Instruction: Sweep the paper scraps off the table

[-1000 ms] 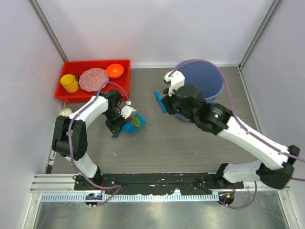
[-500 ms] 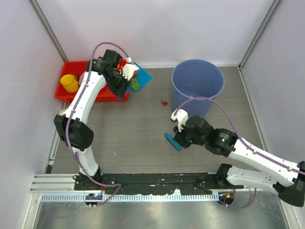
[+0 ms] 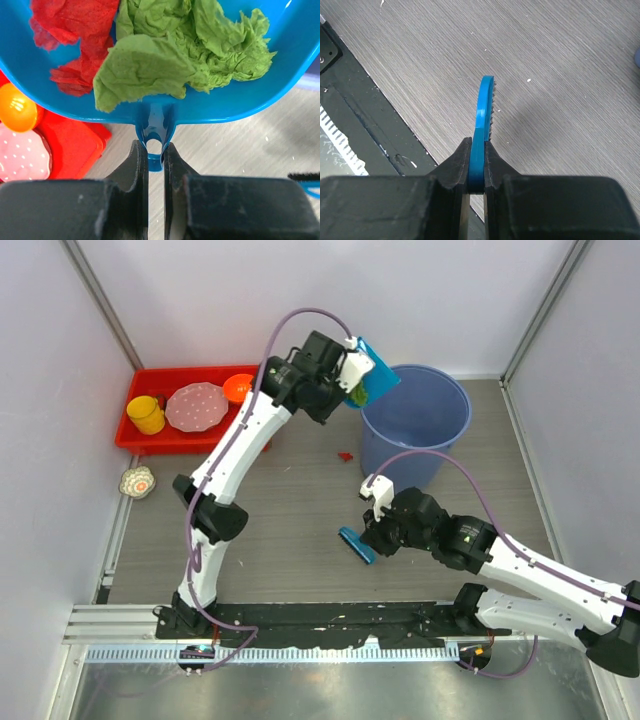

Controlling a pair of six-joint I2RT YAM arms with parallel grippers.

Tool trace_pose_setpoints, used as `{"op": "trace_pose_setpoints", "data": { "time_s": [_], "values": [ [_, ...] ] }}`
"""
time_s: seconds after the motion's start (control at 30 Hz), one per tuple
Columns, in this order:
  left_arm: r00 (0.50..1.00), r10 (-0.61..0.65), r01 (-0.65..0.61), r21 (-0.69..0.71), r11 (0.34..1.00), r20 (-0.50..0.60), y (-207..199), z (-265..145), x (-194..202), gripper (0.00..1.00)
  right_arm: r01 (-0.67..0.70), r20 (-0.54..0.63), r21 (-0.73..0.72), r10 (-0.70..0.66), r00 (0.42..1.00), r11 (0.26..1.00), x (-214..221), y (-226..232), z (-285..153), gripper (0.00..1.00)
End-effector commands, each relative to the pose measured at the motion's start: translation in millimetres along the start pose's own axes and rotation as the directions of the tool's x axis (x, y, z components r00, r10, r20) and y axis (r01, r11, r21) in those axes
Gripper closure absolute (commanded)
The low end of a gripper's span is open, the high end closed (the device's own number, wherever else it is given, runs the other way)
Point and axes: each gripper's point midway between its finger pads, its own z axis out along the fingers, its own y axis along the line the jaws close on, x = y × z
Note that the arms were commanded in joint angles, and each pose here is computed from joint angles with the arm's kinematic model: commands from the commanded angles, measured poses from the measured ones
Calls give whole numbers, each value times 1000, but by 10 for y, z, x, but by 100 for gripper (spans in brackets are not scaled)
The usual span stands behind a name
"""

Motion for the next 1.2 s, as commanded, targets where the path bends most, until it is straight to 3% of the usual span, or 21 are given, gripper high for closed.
{"op": "trace_pose_setpoints", "data": {
  "time_s": [0.0,0.2,0.33,0.47,0.63,0.8,0.83,0.9,0.93,1.17],
  "values": [
    [987,12,18,-184,983,160,136,-141,-494,100,-17,66,-42,19,998,999,-142,92,-13,99],
    [976,158,-104,-312,944,151,-83,-69,-715,100,-19,70,-45,22,997,999,-154,96,11,99],
    [947,296,-206,-477,854,121,-78,-75,-935,100,-21,63,-51,25,998,998,-164,112,28,99],
    [888,460,-349,-649,676,1,-8,-213,-1160,100,-21,71,-57,25,997,998,-201,129,23,99],
    [853,518,-357,-794,491,-63,113,-497,-1447,100,-22,89,-64,27,996,998,-253,144,-6,99],
    [799,589,-382,-857,344,-120,152,-765,-1581,100,-16,95,-56,21,995,998,-286,131,-33,99],
    [765,623,-416,-865,281,-165,134,-716,-1591,100,-13,96,-56,18,995,998,-292,131,-39,99],
    [732,653,-428,-877,219,-194,126,-776,-1618,100,-9,99,-56,15,995,998,-304,134,-44,99],
    [700,671,-448,-883,143,-246,118,-792,-1630,100,-10,102,-56,15,995,998,-317,135,-49,99],
    [590,720,-430,-897,-103,-365,51,-971,-1841,100,-7,102,-57,13,995,998,-341,144,-81,99]
  ]
}}
